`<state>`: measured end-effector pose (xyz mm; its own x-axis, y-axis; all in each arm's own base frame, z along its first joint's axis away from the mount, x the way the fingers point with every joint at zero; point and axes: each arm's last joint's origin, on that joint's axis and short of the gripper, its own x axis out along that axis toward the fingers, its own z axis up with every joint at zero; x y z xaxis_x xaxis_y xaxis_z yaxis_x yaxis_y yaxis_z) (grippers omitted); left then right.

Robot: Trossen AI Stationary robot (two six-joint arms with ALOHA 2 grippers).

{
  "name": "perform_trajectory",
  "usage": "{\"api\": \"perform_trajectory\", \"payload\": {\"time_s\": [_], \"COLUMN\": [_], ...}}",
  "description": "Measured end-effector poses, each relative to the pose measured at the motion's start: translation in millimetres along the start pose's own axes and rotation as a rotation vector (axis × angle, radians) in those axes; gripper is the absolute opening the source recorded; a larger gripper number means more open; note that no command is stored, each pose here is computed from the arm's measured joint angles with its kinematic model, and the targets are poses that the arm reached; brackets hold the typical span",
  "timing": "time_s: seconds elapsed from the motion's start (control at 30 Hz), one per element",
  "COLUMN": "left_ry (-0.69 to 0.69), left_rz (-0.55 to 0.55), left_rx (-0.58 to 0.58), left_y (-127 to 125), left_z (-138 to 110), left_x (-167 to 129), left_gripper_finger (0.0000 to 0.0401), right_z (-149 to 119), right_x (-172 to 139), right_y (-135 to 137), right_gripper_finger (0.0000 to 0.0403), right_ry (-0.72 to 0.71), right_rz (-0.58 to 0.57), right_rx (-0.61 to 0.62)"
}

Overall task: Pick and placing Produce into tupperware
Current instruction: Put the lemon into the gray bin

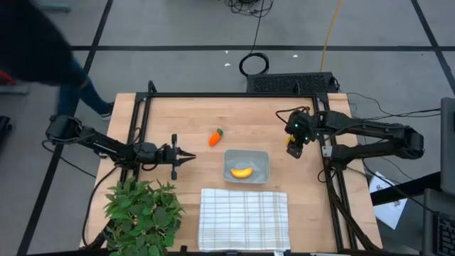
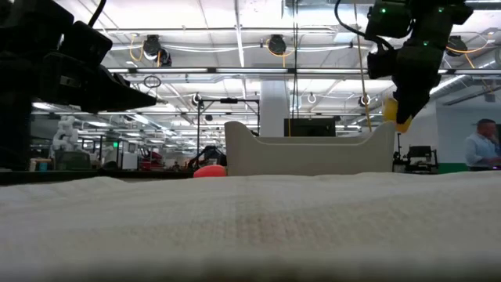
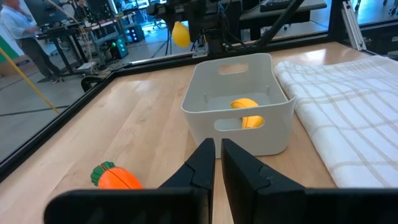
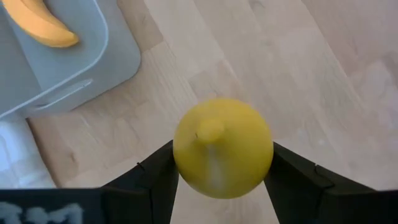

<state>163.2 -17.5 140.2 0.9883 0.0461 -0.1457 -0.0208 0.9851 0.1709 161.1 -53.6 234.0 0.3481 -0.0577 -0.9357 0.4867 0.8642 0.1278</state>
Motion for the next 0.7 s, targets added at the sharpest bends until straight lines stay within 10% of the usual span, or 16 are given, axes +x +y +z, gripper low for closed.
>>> {"api": "perform_trajectory", "payload": {"time_s": [0.7], "left_ry": [0.0], "left_rz": [0.0], "left_rx": [-0.028], "left_y": [0], "left_z": [0], "left_x": [0], "left_gripper_finger": [0.0033], "right_z": [14], "right_x": [-18], "right_y": [8], "right_gripper_finger": [0.0194], "right_ry": [-0.367], "right_rz": [0.105], "right_rx": [-0.213]}}
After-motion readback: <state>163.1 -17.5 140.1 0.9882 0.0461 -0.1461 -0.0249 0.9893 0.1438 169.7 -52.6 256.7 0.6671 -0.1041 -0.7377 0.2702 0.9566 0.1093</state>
